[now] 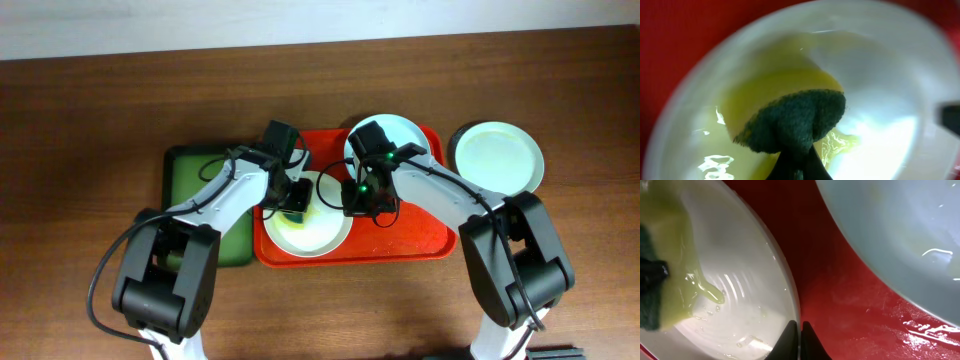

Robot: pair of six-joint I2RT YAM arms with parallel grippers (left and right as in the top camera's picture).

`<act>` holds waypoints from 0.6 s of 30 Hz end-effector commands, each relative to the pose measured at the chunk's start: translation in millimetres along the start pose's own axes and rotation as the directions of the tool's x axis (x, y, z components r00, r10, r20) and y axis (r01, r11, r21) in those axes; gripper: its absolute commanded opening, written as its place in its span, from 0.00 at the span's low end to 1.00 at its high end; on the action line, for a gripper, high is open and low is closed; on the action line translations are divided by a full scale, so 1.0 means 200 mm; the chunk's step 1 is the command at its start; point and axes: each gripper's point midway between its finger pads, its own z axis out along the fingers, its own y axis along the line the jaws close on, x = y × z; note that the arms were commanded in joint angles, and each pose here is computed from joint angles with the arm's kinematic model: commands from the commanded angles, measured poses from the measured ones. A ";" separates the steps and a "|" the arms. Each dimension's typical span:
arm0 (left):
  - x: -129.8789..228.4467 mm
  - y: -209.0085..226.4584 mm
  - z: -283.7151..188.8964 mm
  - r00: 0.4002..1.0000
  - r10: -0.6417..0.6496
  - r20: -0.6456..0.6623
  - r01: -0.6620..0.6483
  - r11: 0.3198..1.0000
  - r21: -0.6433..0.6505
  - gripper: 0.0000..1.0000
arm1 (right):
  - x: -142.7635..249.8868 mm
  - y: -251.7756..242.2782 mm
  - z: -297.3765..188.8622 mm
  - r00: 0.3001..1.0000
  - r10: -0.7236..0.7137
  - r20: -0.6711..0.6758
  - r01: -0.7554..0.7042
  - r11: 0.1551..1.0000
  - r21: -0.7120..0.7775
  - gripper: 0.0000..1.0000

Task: Clean dirty plates on tray and stack at the side
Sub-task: 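Scrub the white plate with the sponge in the left gripper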

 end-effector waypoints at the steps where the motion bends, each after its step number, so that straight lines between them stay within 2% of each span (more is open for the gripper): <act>1: -0.06 -0.22 -0.09 0.999 0.032 0.029 -0.037 0.978 0.205 0.00 | 0.00 0.03 -0.01 1.000 -0.002 0.005 0.002 1.000 -0.022 0.04; 3: -0.17 -0.05 -0.24 0.989 -0.022 0.145 0.020 1.000 0.013 0.00 | 0.00 0.03 -0.01 1.000 -0.001 0.005 0.002 1.000 -0.022 0.04; 5: -0.15 0.12 -0.22 0.989 -0.018 0.149 0.045 0.982 -0.182 0.00 | 0.00 0.03 -0.01 1.000 -0.002 0.005 0.002 1.000 -0.022 0.04; 8: -0.09 0.18 -0.09 0.996 -0.030 0.086 0.049 0.973 -0.227 0.00 | 0.00 0.03 -0.01 1.000 -0.002 0.005 0.002 1.000 -0.022 0.04; 9: -0.03 0.22 0.03 0.998 -0.065 0.023 0.068 0.968 -0.240 0.00 | -0.01 0.03 -0.01 1.000 -0.002 0.006 0.002 1.000 -0.023 0.04; 10: 0.03 0.20 0.12 0.996 -0.085 -0.035 0.076 0.976 -0.202 0.00 | -0.01 0.03 -0.01 1.000 -0.002 0.007 0.002 1.000 -0.023 0.04; 11: 0.08 0.13 0.15 0.993 -0.083 -0.087 0.073 0.992 -0.107 0.00 | -0.01 0.03 -0.01 1.000 -0.002 0.007 0.002 1.000 -0.023 0.04; 13: 0.07 -0.15 0.05 0.994 0.011 -0.113 0.011 0.981 0.191 0.00 | -0.01 0.03 -0.01 1.000 -0.002 0.007 0.002 1.000 -0.023 0.04; 14: 0.01 -0.17 -0.05 0.997 0.019 -0.069 -0.006 0.982 0.188 0.00 | -0.01 0.03 -0.01 1.000 -0.002 0.007 0.002 1.000 -0.023 0.04; 15: -0.07 -0.13 -0.17 1.000 0.031 0.007 -0.031 0.994 0.104 0.00 | -0.01 0.03 -0.01 1.000 -0.002 0.007 0.002 1.000 -0.023 0.04; 17: -0.15 0.10 -0.33 0.991 -0.028 0.130 0.053 0.980 -0.191 0.00 | -0.01 0.03 -0.01 1.000 -0.002 0.007 0.002 1.000 -0.023 0.04; 18: -0.13 0.13 -0.32 0.993 -0.031 0.116 0.056 0.974 -0.219 0.00 | -0.01 0.03 -0.01 1.000 -0.002 0.007 0.002 1.000 -0.023 0.04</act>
